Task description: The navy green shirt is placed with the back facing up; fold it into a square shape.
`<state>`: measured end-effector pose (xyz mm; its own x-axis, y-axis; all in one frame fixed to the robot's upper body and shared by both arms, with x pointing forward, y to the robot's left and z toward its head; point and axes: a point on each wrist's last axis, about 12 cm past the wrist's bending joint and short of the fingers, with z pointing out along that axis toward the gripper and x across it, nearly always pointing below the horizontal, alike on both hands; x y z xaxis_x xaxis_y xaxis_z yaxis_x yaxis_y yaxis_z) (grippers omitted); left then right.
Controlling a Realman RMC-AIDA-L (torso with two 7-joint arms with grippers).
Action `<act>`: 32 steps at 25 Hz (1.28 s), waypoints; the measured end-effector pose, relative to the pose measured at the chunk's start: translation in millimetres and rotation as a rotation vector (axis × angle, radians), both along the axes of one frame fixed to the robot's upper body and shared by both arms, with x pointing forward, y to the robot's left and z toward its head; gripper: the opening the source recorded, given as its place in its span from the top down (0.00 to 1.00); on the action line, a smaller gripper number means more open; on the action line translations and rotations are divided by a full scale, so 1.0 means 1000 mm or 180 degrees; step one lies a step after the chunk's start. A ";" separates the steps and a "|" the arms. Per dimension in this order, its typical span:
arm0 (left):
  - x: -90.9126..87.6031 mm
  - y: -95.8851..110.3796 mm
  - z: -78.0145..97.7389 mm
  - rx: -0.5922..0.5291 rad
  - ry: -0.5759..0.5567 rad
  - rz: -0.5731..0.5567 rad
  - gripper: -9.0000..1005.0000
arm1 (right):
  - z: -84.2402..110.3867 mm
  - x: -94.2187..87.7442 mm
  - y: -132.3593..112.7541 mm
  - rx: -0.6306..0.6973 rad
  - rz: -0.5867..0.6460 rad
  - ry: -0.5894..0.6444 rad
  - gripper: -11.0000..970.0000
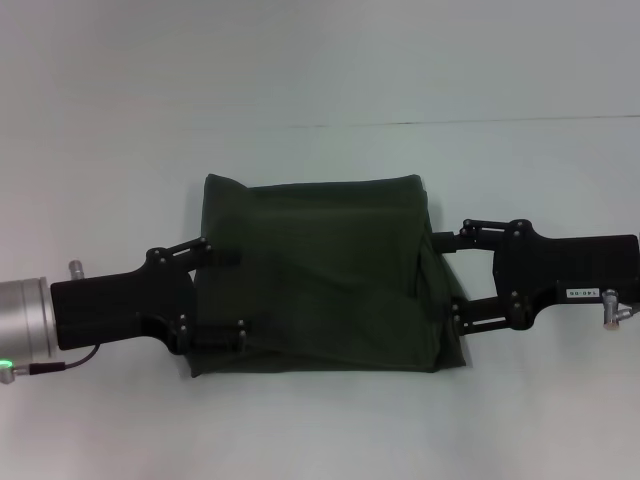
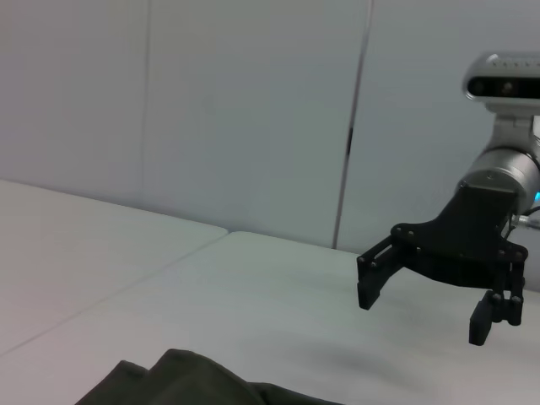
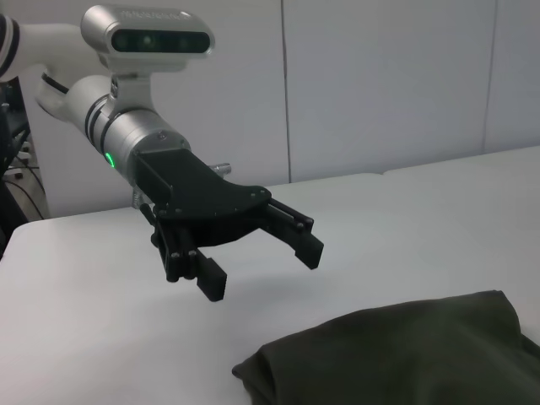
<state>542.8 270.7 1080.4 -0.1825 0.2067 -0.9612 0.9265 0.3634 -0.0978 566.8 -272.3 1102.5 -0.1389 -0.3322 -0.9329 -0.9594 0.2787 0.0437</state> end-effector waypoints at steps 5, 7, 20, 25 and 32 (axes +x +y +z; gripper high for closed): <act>0.000 0.000 0.000 0.0051 0.0024 -0.0042 0.04 | 0.000 0.000 0.001 0.0002 0.0008 0.0001 0.06; 0.001 -0.001 0.000 0.0060 0.0036 -0.0052 0.04 | 0.000 0.000 0.000 0.0003 0.0003 0.0006 0.06; 0.002 -0.001 0.000 0.0101 0.0049 -0.0066 0.04 | 0.000 0.000 0.002 0.0001 0.0023 0.0013 0.06; 0.001 -0.001 -0.001 0.0128 0.0065 -0.0083 0.04 | 0.000 0.000 0.003 0.0003 0.0030 0.0014 0.06; 0.001 0.000 -0.002 0.0138 0.0070 -0.0078 0.04 | -0.002 -0.001 0.003 0.0005 0.0028 0.0025 0.06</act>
<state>543.7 270.3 1078.8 -0.1977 0.2527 -0.9471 0.9330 0.3450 -0.1027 565.5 -269.0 1100.8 -0.1432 -0.3321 -0.9323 -0.9615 0.2700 0.0515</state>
